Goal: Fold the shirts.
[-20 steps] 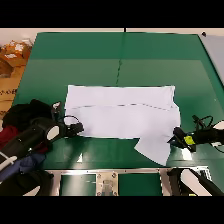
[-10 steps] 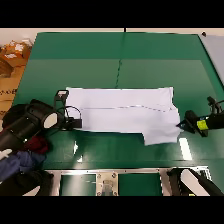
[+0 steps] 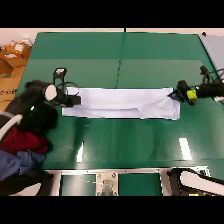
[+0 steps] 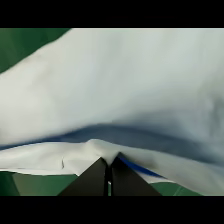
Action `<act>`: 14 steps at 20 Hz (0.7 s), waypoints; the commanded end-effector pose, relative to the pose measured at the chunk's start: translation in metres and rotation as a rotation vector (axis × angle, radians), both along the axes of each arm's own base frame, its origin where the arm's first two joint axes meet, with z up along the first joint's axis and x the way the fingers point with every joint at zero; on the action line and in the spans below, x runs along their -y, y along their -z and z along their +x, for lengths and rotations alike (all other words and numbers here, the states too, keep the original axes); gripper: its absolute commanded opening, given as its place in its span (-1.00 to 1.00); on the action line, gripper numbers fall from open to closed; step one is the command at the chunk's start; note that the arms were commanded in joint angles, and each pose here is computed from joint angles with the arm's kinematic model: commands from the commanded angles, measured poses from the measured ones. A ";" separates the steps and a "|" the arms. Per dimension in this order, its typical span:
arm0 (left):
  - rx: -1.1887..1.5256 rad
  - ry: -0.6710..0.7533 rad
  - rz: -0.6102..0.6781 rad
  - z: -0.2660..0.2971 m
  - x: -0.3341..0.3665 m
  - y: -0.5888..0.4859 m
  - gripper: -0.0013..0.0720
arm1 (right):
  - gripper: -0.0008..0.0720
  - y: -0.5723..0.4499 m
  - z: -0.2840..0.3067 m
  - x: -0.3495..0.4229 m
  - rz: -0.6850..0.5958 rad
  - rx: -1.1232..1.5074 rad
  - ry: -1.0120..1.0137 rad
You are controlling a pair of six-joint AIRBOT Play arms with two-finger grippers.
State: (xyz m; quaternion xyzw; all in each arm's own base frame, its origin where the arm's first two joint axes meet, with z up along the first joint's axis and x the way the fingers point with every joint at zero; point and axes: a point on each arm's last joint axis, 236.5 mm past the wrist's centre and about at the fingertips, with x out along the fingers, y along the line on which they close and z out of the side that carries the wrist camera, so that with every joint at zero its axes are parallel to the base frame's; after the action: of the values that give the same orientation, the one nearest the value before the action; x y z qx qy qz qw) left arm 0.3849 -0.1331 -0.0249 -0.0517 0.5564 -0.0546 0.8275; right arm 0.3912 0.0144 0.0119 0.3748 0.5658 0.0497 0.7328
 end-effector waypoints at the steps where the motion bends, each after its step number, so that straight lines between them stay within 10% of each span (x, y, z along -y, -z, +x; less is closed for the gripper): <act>1: 0.010 0.018 -0.005 0.057 0.014 0.022 -0.90 | -0.92 0.034 0.057 -0.010 0.022 -0.009 -0.017; 4: -0.030 0.020 0.011 0.080 0.020 0.046 -0.88 | -0.92 0.069 0.085 -0.002 0.022 -0.035 0.000; 6: 0.009 0.014 0.024 0.093 0.013 0.038 1.00 | -0.28 0.075 0.096 0.010 0.021 -0.033 0.016; 12: -0.083 -0.166 0.084 0.098 -0.068 -0.005 0.91 | 0.67 0.036 0.072 0.089 0.019 0.021 -0.073; 14: -0.139 -0.146 0.106 0.087 -0.075 -0.010 0.90 | 0.69 0.043 0.046 0.111 0.031 0.002 -0.110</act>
State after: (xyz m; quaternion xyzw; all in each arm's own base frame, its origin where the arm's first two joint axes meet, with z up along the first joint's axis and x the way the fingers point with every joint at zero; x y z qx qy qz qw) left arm 0.4873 -0.0801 -0.0242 -0.0608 0.5727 0.0205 0.8173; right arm 0.4682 -0.0694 -0.0321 0.3695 0.5652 0.0669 0.7345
